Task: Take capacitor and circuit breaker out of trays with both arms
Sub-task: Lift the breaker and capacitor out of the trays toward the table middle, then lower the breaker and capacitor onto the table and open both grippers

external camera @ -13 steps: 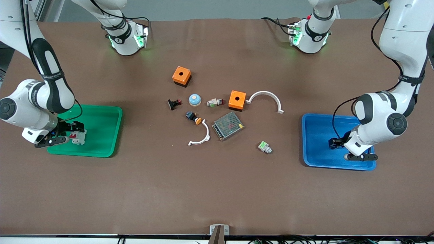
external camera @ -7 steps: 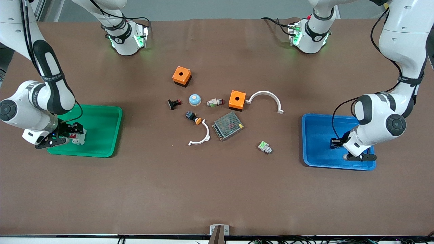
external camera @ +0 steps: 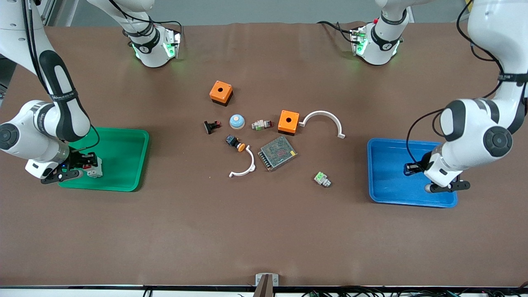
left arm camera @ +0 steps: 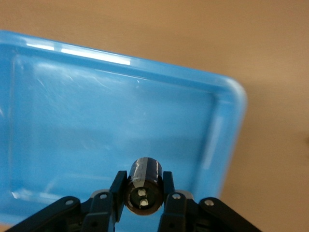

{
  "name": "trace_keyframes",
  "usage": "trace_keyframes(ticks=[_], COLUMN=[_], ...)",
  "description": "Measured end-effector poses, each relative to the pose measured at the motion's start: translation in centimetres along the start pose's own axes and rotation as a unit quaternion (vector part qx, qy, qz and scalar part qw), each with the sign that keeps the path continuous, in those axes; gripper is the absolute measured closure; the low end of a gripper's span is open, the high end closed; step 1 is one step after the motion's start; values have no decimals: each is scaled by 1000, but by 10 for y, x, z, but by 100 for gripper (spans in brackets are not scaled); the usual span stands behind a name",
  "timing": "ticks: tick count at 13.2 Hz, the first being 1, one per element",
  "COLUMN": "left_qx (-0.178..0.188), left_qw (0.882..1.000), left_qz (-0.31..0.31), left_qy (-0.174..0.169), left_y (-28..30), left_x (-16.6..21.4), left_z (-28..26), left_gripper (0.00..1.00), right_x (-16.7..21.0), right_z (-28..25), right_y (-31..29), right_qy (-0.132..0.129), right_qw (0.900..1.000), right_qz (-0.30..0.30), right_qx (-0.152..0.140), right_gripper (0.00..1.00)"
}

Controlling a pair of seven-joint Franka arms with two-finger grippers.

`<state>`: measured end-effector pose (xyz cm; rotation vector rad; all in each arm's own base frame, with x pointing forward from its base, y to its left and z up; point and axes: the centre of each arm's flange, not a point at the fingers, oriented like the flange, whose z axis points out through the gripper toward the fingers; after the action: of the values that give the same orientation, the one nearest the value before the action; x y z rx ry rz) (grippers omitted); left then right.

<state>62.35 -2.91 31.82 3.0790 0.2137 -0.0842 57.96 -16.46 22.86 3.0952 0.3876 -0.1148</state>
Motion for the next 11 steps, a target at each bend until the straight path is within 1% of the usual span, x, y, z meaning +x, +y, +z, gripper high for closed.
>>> trace_keyframes(ticks=[1,3,5,7,8,10,11], left_qx=[-3,-10,-14,-9,-9,-19,-25], left_qw=[1000,999,998,997,996,994,993], left_qz=[-16,-40,-62,-74,-83,-101,-109], left_qy=[1,-3,-16,-31,-36,-36,-36], left_y=[24,76,120,155,171,197,204], left_x=[-9,-30,-52,-71,-80,-92,-97], left_z=[-11,-14,-6,10,21,50,67], left_gripper=[66,66,66,66,66,66,66], right_x=[4,13,23,37,47,61,66], right_z=[-9,-45,-90,-119,-124,-122,-120], right_y=[-1,-12,-46,-104,-138,-203,-234], right_qy=[-12,-34,-42,-42,-40,-41,-39], right_qw=[1000,999,999,997,996,991,989], right_qz=[-2,-7,15,50,71,112,130], right_qx=[8,22,25,28,35,55,61], right_gripper=[60,60,60,60,60,60,60])
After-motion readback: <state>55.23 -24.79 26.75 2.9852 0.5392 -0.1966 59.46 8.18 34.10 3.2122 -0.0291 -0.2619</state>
